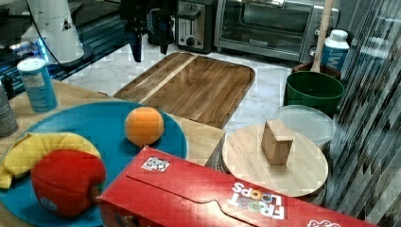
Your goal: Open the drawer.
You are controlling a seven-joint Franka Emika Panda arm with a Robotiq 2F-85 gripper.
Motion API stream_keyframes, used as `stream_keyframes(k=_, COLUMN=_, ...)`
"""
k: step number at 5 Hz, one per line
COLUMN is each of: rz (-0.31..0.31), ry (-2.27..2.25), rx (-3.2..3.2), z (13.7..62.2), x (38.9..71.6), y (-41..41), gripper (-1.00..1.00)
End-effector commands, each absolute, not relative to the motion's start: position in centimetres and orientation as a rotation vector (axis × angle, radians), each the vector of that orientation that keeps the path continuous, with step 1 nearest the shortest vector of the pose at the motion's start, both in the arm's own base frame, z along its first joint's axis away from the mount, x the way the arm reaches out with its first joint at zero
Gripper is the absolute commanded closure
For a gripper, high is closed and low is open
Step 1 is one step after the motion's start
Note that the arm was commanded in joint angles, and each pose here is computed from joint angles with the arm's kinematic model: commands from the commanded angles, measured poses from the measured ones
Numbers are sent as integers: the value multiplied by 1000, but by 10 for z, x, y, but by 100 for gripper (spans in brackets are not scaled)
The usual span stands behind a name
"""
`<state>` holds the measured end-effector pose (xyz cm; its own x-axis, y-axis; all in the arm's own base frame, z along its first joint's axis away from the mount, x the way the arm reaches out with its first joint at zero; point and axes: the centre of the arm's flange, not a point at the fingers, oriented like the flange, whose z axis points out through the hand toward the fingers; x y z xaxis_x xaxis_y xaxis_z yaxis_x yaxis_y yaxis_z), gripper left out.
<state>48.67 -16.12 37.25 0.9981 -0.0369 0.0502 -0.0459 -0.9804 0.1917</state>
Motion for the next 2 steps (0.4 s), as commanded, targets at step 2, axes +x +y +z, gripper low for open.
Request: stream_keyframes(k=2, rz=113, ry=105, rx=2939, z=315, x=484, y=-177, gripper=-100)
